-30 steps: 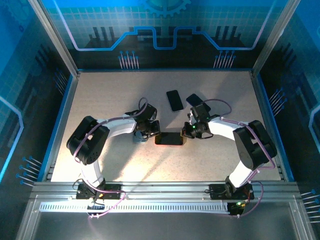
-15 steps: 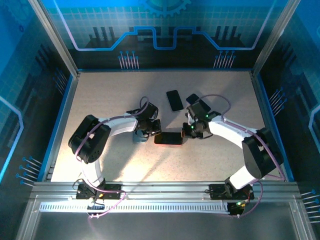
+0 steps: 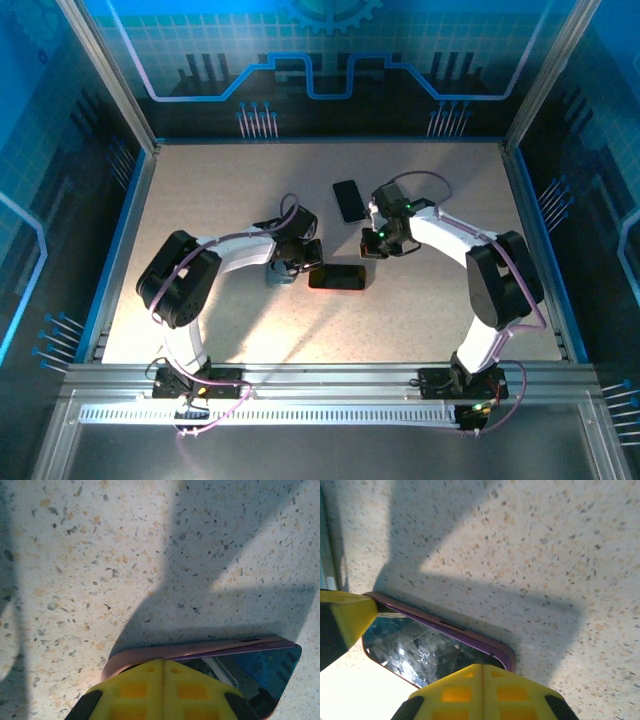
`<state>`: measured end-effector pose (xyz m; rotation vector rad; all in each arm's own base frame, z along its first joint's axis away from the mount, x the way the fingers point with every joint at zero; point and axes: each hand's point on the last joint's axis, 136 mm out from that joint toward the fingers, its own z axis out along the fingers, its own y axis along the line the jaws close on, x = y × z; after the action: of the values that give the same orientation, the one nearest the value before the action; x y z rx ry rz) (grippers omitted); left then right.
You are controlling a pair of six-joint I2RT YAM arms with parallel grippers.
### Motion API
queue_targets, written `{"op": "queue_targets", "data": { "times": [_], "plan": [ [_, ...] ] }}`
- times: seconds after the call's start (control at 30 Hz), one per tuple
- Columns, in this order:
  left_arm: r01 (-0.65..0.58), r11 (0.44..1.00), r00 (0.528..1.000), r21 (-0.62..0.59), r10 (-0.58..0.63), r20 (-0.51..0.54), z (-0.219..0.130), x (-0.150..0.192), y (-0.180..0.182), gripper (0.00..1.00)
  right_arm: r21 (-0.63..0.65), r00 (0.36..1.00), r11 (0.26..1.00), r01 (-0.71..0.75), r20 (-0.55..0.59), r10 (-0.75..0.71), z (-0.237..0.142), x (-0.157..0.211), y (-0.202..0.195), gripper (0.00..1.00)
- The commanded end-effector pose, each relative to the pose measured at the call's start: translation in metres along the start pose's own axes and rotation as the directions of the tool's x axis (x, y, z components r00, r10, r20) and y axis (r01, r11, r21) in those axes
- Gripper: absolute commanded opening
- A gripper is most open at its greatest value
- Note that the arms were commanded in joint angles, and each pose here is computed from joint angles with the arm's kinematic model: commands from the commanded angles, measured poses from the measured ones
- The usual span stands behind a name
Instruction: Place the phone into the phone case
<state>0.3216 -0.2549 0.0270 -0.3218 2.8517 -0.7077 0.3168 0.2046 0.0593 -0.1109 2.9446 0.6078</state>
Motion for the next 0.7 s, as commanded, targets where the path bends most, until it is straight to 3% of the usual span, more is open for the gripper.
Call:
{"op": "queue_targets", "data": {
  "times": [0.0, 0.67],
  "plan": [
    [0.011, 0.992, 0.998, -0.122, -0.019, -0.065, 0.003, 0.026, 0.034, 0.03, -0.025, 0.999, 1.0, 0.003, -0.047, -0.004, 0.004, 0.005, 0.001, 0.0],
    [0.036, 0.989, 0.996, -0.141, -0.048, -0.081, 0.001, 0.042, 0.051, 0.03, 0.019, 0.989, 1.0, -0.012, -0.15, 0.015, 0.039, 0.028, -0.019, 0.0]
  ]
}}
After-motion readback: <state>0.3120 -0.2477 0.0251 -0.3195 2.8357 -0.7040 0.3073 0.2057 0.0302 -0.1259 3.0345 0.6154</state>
